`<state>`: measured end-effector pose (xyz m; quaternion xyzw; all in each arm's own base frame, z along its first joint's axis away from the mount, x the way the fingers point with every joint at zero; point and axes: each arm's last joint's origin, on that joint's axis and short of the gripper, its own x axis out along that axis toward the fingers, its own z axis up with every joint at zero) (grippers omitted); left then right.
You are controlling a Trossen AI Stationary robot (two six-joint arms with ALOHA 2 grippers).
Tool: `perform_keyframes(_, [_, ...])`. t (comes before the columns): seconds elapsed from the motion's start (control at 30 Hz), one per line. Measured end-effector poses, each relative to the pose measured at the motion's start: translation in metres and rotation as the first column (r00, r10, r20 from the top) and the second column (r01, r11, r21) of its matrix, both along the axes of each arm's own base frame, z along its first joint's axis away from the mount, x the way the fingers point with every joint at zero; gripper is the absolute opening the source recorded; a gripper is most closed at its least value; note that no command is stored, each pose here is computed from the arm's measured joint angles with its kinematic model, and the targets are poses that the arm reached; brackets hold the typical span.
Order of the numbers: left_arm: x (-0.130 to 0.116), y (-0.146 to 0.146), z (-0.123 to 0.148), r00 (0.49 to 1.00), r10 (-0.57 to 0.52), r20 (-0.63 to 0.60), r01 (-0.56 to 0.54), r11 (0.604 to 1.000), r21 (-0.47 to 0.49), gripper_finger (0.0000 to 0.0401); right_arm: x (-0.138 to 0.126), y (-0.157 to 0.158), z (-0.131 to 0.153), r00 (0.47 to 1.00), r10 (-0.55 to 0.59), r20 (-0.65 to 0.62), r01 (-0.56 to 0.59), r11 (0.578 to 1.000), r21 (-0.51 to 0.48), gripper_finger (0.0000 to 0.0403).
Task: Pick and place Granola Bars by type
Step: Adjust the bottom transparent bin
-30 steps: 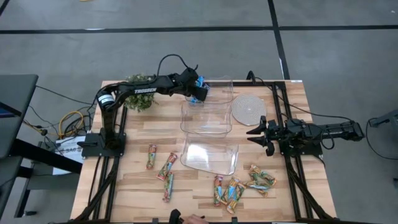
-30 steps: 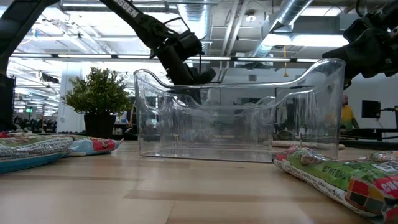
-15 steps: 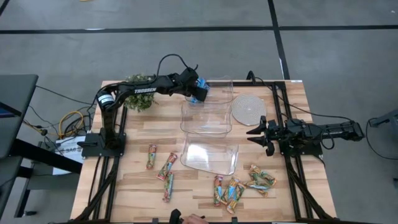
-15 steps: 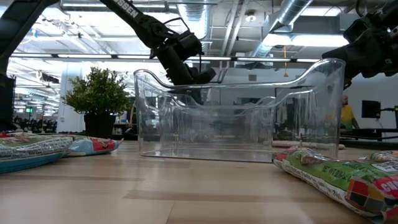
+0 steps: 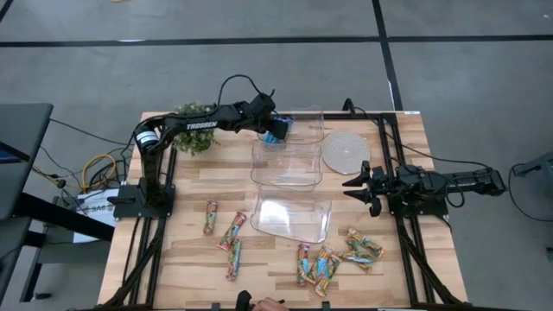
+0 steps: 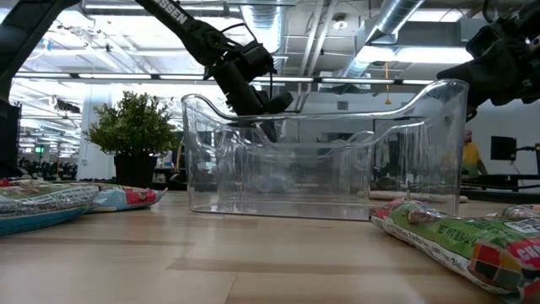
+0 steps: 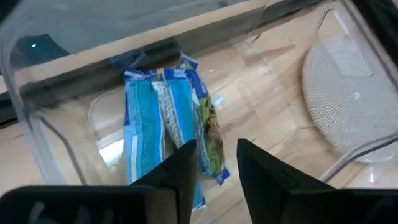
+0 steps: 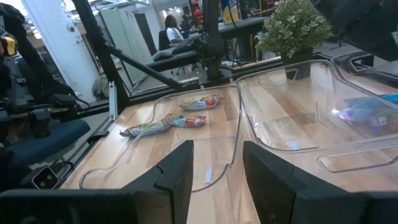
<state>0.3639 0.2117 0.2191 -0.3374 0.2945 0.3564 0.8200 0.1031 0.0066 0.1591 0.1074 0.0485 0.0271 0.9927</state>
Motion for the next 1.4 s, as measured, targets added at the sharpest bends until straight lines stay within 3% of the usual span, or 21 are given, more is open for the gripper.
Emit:
perform_keyframes(0.27, [0.008,-0.006,0.01,0.991,-0.091,0.096,0.092,0.996,-0.003,0.0107,0.0,0.0,0.0,1.0,0.0,0.0,0.0,1.0,0.0,0.0134])
perform_keyframes(0.5, [0.016,-0.015,0.045,0.974,-0.193,0.12,0.172,0.971,0.165,0.0107,0.0,0.0,0.0,1.0,0.0,0.0,0.0,1.0,0.0,0.0133])
perform_keyframes(0.8, [0.015,-0.046,0.099,0.923,-0.358,0.144,0.282,0.881,0.379,0.0107,0.0,0.0,0.0,1.0,0.0,0.0,0.0,1.0,0.0,0.0133])
perform_keyframes(1.03, [0.012,-0.088,0.132,0.856,-0.5,0.134,0.374,0.777,0.506,0.0107,0.0,0.0,0.0,1.0,0.0,0.0,0.0,1.0,0.0,0.0134])
perform_keyframes(1.2, [0.009,-0.123,0.146,0.786,-0.615,0.062,0.474,0.665,0.578,0.0107,0.0,0.0,0.0,1.0,0.0,0.0,0.0,1.0,0.0,0.0133])
perform_keyframes(1.4, [0.003,-0.172,0.154,0.65,-0.76,-0.028,0.618,0.507,0.601,0.0107,0.0,0.0,0.0,1.0,0.0,0.0,0.0,1.0,0.0,0.0134])
